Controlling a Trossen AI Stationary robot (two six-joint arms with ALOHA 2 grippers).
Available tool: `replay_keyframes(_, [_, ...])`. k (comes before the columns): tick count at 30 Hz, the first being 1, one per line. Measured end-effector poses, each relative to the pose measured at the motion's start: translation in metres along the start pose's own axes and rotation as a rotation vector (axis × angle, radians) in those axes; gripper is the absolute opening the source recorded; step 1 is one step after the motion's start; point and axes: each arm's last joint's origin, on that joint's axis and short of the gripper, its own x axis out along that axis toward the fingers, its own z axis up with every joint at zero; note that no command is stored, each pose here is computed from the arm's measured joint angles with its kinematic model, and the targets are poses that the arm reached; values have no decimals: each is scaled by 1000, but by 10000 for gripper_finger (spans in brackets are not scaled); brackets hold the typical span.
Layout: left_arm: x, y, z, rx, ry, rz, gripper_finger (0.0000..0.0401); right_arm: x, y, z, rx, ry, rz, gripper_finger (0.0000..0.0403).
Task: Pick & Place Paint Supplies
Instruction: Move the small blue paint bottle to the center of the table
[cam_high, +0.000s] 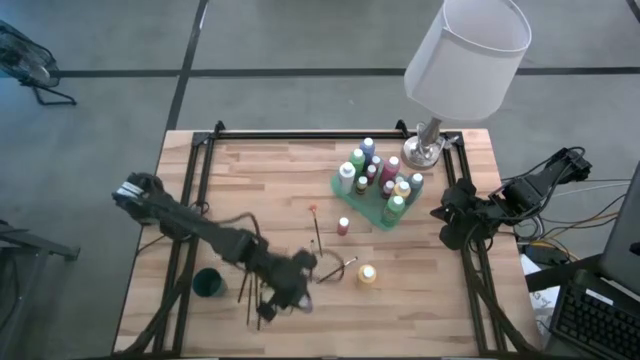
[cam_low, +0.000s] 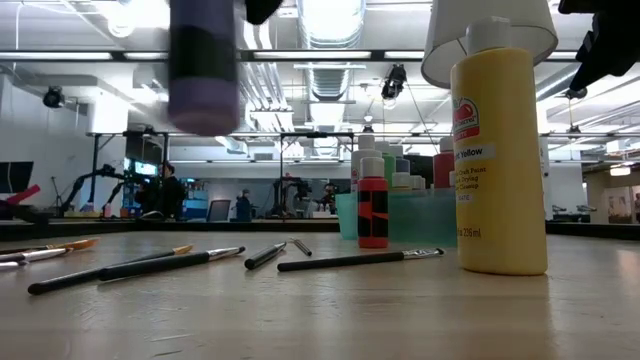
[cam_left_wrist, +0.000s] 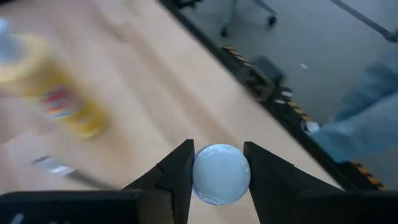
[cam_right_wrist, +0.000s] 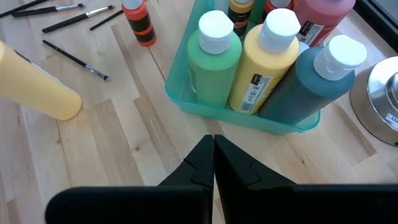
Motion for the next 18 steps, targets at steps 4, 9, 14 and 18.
replay_keyframes(4, [-23,33,-2,-53,-14,86,130,0,0,0,1,0,0,8])
replay_keyframes(9, [-46,78,-14,-100,3,200,133,0,0,0,1,0,0,8])
replay_keyframes(14, [-65,121,-30,-142,-8,245,134,0,0,0,0,0,0,8])
replay_keyframes(18, [-79,153,-45,-158,-3,304,131,0,0,0,0,0,0,8])
